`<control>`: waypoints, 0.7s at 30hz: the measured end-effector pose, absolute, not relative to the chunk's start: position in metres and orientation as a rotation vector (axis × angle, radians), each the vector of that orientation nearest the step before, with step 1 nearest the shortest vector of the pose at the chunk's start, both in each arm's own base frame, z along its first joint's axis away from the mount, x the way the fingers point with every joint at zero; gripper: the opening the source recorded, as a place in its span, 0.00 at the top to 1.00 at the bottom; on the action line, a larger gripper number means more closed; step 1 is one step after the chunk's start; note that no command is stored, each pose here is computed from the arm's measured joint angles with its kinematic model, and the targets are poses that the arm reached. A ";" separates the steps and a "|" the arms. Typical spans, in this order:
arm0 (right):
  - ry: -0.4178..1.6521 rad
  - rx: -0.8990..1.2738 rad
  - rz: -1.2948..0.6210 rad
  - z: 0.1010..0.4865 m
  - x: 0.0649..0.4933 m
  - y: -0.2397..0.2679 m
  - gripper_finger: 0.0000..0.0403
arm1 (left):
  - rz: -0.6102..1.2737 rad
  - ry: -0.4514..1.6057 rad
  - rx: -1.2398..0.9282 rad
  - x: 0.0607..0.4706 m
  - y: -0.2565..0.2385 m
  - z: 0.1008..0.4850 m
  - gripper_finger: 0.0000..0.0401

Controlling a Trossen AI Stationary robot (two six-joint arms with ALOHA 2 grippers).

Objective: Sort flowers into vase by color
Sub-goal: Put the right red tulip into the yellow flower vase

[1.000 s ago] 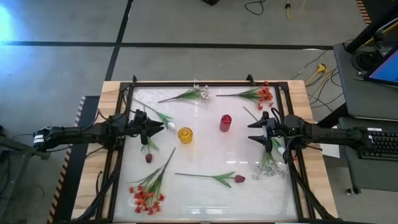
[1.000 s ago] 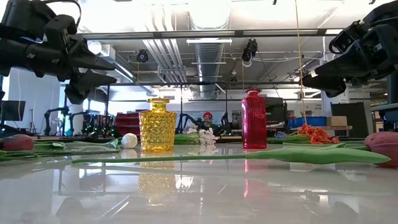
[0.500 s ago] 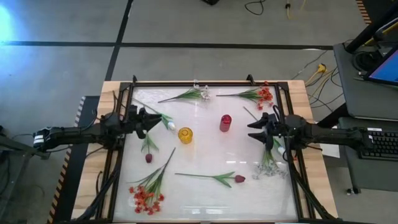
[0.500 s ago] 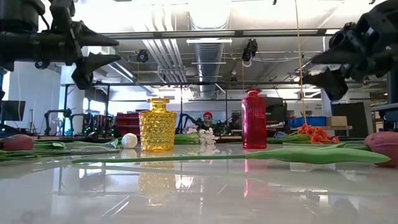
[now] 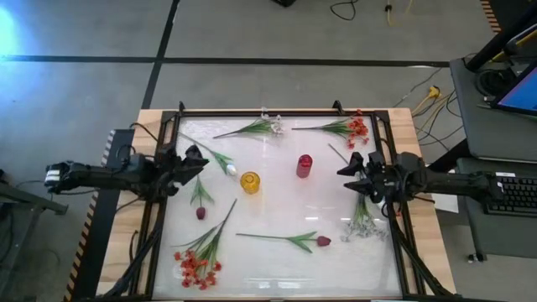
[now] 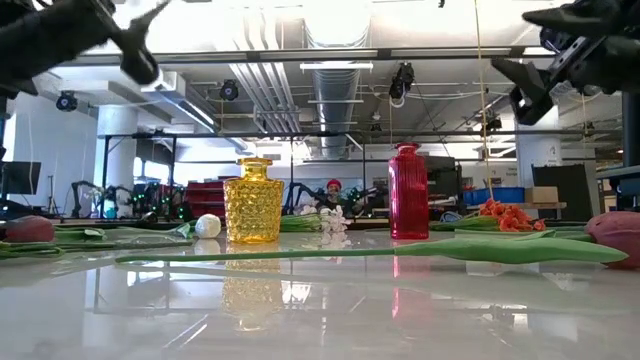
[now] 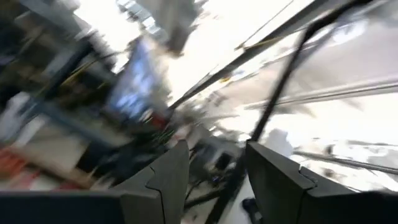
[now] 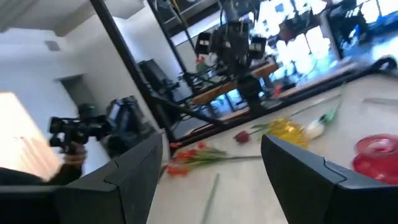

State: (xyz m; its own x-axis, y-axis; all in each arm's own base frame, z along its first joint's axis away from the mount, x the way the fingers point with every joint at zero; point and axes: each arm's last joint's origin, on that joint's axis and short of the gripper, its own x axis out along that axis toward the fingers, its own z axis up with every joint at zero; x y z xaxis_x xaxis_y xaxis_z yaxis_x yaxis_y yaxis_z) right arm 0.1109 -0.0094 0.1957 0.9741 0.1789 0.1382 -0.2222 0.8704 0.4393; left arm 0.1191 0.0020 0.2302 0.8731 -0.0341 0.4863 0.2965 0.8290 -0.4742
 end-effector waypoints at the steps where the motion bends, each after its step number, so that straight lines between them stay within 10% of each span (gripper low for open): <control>1: -0.088 0.480 0.223 0.198 0.111 -0.009 0.34 | -0.203 -0.509 -0.555 0.119 -0.001 0.232 0.63; 9: 0.000 0.506 0.368 0.236 0.122 -0.002 0.34 | -0.210 -0.454 -0.538 0.128 -0.006 0.227 0.63; 21: 0.661 0.688 0.160 0.255 0.147 -0.004 0.34 | -0.145 -0.226 -0.716 0.141 -0.006 0.204 0.63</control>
